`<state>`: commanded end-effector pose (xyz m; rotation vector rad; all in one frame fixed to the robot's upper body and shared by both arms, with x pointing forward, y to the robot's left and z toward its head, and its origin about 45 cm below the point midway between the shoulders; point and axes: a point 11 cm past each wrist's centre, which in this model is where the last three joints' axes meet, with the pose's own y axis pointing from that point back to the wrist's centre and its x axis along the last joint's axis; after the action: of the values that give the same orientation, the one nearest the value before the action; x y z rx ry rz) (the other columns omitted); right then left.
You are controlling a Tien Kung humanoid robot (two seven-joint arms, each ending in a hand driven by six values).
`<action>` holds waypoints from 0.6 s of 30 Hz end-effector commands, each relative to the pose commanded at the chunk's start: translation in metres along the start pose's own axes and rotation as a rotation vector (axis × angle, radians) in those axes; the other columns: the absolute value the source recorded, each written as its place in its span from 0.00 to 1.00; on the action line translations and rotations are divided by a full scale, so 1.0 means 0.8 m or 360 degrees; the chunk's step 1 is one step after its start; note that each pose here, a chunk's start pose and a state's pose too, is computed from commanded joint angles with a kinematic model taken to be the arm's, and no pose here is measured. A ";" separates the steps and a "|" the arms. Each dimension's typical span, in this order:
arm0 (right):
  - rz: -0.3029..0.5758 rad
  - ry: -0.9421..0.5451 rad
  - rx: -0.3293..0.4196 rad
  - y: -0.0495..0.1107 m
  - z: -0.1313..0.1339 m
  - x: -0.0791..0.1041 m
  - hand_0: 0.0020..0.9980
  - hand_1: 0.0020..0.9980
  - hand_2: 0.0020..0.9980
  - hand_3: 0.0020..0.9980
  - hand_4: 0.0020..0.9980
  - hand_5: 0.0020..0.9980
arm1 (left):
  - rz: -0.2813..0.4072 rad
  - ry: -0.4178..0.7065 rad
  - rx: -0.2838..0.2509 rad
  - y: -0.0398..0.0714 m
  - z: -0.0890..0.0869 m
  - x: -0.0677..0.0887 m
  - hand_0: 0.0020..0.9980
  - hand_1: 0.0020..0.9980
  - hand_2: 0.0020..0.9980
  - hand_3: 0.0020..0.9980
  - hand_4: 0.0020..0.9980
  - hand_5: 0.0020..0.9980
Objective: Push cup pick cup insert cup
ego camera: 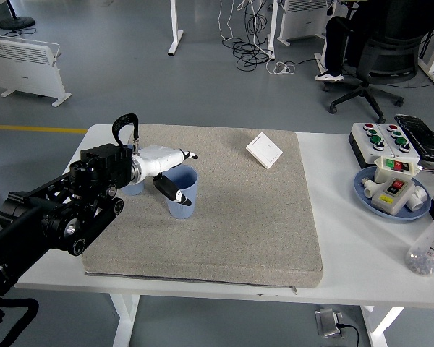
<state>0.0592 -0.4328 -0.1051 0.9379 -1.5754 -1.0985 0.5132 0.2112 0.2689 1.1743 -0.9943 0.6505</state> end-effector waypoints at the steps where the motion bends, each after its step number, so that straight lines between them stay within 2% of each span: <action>1: 0.0000 0.0000 0.0000 0.000 0.000 0.000 0.75 0.63 0.62 0.56 0.07 0.45 | -0.0003 -0.0003 0.0003 0.000 -0.001 -0.001 0.58 0.76 0.98 0.94 0.93 0.36; 2: 0.0001 -0.0001 0.0000 0.000 0.000 0.000 0.75 0.63 0.62 0.56 0.07 0.45 | -0.0007 -0.0002 0.0007 0.000 -0.002 -0.002 0.53 0.73 0.95 0.89 0.87 0.30; 7: 0.0002 0.0001 0.0000 0.000 0.000 0.000 0.75 0.63 0.62 0.56 0.07 0.45 | -0.0003 -0.0013 0.0011 0.000 -0.004 -0.003 0.53 0.73 0.95 0.89 0.87 0.30; 8: 0.0002 0.0001 0.0000 0.000 0.000 0.000 0.75 0.63 0.62 0.56 0.07 0.45 | 0.0006 -0.0014 0.0005 0.000 -0.003 -0.002 0.47 0.68 0.90 0.84 0.80 0.24; 13: 0.0002 0.0001 0.0000 0.000 0.000 0.000 0.75 0.63 0.62 0.56 0.07 0.45 | 0.0029 -0.0015 -0.0009 -0.001 -0.002 -0.001 0.47 0.68 0.90 0.84 0.80 0.24; 14: 0.0002 0.0000 0.0000 0.000 0.000 0.000 0.75 0.63 0.62 0.56 0.07 0.44 | 0.0032 -0.0010 -0.0012 -0.001 -0.001 -0.001 0.42 0.64 0.85 0.80 0.78 0.21; 18: 0.0001 -0.0002 0.0001 0.000 0.000 0.000 0.75 0.63 0.62 0.56 0.07 0.44 | 0.0052 0.0019 -0.0026 -0.001 -0.002 -0.001 0.42 0.64 0.85 0.80 0.78 0.21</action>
<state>0.0594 -0.4331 -0.1050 0.9370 -1.5770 -1.0981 0.5138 0.2124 0.2676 1.1408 -1.0088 0.6738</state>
